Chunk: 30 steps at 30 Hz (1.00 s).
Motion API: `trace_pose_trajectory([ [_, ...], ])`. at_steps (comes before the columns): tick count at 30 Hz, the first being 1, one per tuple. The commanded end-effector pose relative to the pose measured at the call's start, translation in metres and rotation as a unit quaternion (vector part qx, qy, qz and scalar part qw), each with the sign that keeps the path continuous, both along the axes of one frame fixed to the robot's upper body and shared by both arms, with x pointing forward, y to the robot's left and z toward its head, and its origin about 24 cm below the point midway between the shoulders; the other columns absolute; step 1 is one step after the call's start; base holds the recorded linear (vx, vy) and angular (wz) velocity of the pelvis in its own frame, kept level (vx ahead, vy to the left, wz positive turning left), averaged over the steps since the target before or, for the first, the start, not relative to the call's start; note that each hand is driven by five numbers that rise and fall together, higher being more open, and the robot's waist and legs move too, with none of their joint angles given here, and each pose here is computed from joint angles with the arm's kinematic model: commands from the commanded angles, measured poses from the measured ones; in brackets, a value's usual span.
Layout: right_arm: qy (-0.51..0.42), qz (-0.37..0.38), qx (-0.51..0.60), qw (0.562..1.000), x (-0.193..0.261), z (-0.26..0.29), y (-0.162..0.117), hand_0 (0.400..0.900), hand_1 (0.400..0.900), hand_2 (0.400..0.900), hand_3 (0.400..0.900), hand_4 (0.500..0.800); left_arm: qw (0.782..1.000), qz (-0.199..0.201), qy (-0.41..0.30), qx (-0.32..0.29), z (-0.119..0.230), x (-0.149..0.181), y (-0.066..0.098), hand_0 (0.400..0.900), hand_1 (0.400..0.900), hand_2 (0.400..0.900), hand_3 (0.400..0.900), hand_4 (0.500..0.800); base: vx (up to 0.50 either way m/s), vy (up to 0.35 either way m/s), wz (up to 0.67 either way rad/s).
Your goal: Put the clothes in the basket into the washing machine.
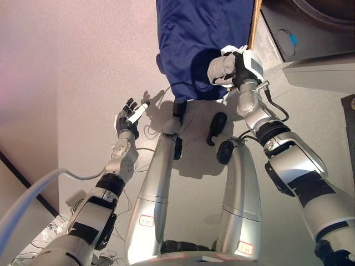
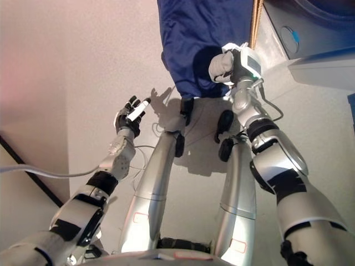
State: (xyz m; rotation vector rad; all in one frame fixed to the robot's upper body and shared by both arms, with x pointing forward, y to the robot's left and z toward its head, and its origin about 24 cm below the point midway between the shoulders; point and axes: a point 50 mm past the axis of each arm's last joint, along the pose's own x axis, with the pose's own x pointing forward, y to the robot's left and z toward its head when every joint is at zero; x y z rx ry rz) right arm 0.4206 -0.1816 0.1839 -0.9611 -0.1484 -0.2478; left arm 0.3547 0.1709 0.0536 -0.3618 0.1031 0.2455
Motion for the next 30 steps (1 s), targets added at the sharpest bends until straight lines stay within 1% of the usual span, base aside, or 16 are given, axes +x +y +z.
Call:
trace_pose_trajectory([
  [1,0.06,0.017,-0.009,0.998,-0.01,-0.046,0.004,0.4,0.4,0.4,0.4,0.5,0.999,0.032,0.039,0.004,-0.025,-0.014,0.011,0.9,0.9,0.9,0.9,0.8,0.0,0.0,0.0],
  [3,0.048,0.018,-0.024,0.998,-0.01,-0.042,0.004,0.4,0.4,0.4,0.4,0.5,0.999,0.032,0.035,0.006,-0.024,-0.014,0.011,0.9,0.9,0.9,0.9,0.8,-0.002,-0.002,-0.02],
  [7,-0.015,0.034,-0.032,0.999,-0.009,-0.017,0.01,0.4,0.4,0.4,0.4,0.5,0.998,0.046,0.039,0.0,-0.027,-0.018,0.016,0.9,0.9,0.9,0.9,0.8,-0.003,-0.001,-0.09],
  [12,-0.104,0.073,-0.064,0.99,-0.013,0.024,0.026,0.4,0.4,0.4,0.4,0.5,0.996,0.073,0.046,-0.004,-0.028,-0.02,0.029,0.9,0.9,0.9,0.9,0.8,-0.004,-0.004,-0.11],
  [15,-0.158,0.094,-0.065,0.981,-0.02,0.048,0.035,0.4,0.4,0.4,0.4,0.5,0.995,0.083,0.047,-0.006,-0.029,-0.022,0.033,0.9,0.9,0.9,0.9,0.8,-0.007,-0.006,-0.08],
  [18,-0.21,0.121,-0.069,0.968,-0.03,0.073,0.044,0.4,0.4,0.4,0.4,0.5,0.993,0.1,0.062,-0.007,-0.035,-0.027,0.043,0.9,0.9,0.9,0.9,0.8,-0.008,-0.005,-0.08],
  [22,-0.261,0.132,-0.073,0.954,-0.04,0.1,0.049,0.4,0.4,0.4,0.4,0.5,0.988,0.125,0.086,-0.013,-0.045,-0.035,0.055,0.9,0.9,0.9,0.9,0.8,-0.005,-0.005,-0.05],
  [26,-0.288,0.115,-0.105,0.945,-0.041,0.117,0.046,0.4,0.4,0.4,0.4,0.5,0.986,0.132,0.102,-0.015,-0.054,-0.042,0.061,0.9,0.9,0.9,0.9,0.8,-0.001,-0.007,-0.03],
  [29,-0.306,0.057,-0.169,0.935,-0.035,0.132,0.032,0.4,0.4,0.4,0.4,0.5,0.986,0.133,0.104,-0.007,-0.057,-0.045,0.064,0.9,0.9,0.9,0.9,0.8,0.0,0.0,0.0],
  [30,-0.3,0.041,-0.193,0.933,-0.031,0.133,0.028,0.4,0.4,0.4,0.4,0.5,0.986,0.132,0.103,-0.006,-0.057,-0.045,0.065,0.9,0.9,0.9,0.9,0.8,0.0,0.0,0.0],
])
